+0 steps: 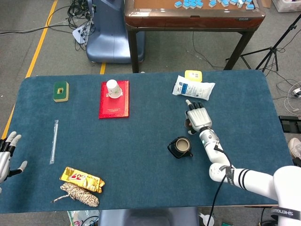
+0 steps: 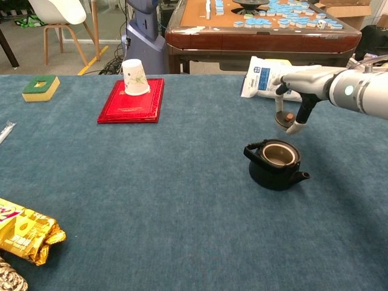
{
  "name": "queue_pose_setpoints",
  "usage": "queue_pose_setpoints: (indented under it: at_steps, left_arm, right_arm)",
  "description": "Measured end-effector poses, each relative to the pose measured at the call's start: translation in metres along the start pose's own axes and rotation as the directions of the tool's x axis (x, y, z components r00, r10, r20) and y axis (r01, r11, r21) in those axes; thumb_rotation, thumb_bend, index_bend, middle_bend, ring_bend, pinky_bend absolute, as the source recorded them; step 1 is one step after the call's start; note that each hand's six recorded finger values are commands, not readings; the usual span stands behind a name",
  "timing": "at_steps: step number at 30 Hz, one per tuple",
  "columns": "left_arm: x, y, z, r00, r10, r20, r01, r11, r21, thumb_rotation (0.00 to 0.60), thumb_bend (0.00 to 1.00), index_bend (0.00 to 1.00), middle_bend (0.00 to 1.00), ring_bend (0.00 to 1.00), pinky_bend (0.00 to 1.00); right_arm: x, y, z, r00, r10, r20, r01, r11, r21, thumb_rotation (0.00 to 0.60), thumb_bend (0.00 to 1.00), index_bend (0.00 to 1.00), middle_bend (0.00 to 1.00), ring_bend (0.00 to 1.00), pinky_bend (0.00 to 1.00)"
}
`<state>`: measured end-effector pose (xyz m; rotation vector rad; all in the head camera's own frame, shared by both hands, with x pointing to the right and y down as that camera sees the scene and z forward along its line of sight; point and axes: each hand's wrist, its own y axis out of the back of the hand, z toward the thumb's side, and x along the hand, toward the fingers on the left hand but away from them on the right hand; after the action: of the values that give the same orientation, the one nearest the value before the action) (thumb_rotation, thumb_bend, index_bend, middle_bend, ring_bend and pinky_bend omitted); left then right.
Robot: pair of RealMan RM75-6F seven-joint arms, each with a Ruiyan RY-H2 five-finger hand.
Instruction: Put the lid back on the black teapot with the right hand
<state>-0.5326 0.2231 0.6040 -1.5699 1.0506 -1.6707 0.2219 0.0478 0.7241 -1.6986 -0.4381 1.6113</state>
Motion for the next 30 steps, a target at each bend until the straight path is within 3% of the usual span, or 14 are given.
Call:
queue_pose_setpoints:
  at_steps: [11,30]
  left_arm:
    - [-0.005,0.004,0.002,1.000,0.005,-0.008,-0.005,1.000,-0.001,0.600,0.30,0.00,0.00,0.00,0.00]
    - [-0.027,0.009,-0.001,0.999,0.025,-0.020,-0.026,1.000,-0.003,0.600,0.30,0.00,0.00,0.00,0.00]
  right_arm:
    - [0.025,0.014,0.014,0.999,-0.024,-0.034,0.024,1.000,0.015,0.600,0.19,0.49,0.01,0.00,0.00]
    - [0.058,0.016,0.039,0.995,-0.036,-0.088,0.041,0.998,0.050,0.600,0.19,0.50,0.01,0.00,0.00]
